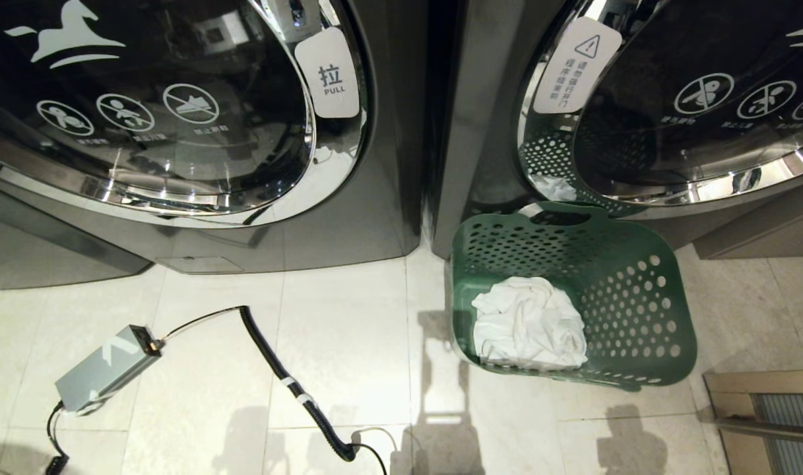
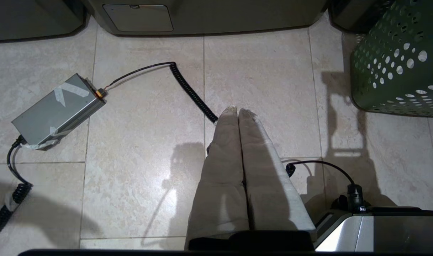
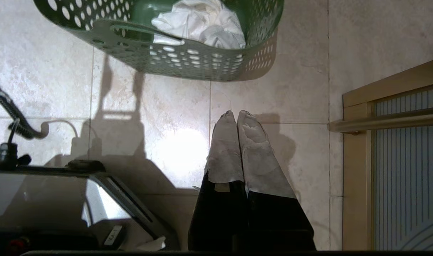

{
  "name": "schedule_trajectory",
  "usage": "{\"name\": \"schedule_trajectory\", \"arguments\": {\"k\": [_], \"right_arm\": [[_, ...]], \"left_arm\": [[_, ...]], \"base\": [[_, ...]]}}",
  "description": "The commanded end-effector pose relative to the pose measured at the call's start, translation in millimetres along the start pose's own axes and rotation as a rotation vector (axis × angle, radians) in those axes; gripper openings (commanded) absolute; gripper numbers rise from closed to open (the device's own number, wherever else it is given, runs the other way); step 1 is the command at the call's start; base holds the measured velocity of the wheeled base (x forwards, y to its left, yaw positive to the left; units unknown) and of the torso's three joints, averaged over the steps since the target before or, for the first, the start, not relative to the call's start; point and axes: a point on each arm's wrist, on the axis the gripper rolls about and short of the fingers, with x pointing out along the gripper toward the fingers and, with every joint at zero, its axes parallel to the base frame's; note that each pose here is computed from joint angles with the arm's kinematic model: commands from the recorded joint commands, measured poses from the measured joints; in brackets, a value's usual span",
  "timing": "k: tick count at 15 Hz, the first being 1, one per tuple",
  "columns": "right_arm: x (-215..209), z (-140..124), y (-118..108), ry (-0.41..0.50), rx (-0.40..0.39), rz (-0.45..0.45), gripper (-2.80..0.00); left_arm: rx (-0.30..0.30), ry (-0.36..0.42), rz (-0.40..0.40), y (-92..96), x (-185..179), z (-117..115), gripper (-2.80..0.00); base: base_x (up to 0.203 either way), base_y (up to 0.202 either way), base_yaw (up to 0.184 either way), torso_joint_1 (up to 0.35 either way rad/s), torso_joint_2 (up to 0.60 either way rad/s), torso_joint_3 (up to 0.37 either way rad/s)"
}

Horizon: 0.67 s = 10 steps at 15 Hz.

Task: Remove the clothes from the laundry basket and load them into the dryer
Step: Take the clothes out of the basket

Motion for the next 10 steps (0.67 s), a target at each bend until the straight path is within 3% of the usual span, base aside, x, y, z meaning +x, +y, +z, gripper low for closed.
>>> {"name": "schedule_trajectory", "arguments": {"k": [1,2,4,7,10], "right_arm": [[-9,21,0,-0.082,-0.006,0.0,-2.8],[-13,38,-1,-0.103,-0.009,-0.002,-2.8],[-4,74,-2,-0.035,-0.006,0.001,-2.8],[45,117,-3,0.188,-0.003,0.018,-2.8],[108,118,-2,0.458,0.019,0.078,-2.8]], "left_arm": [[0.0,0.001,0.0,0.0,0,0,-2.8],[0.0,0.001,0.0,0.0,0,0,-2.8],[0.0,0.001,-0.001,0.0,0,0,-2.8],[0.0,0.001,0.001,0.0,0,0,-2.8],[0.0,0.0,0.0,0.0,0,0,-2.8]], "base": [[0.0,0.0,0.0,0.006,0.01,-0.045],[0.0,0.0,0.0,0.0,0.0,0.0],[0.0,0.0,0.0,0.0,0.0,0.0],[0.0,0.0,0.0,0.0,0.0,0.0],[0.0,0.0,0.0,0.0,0.0,0.0]]}}
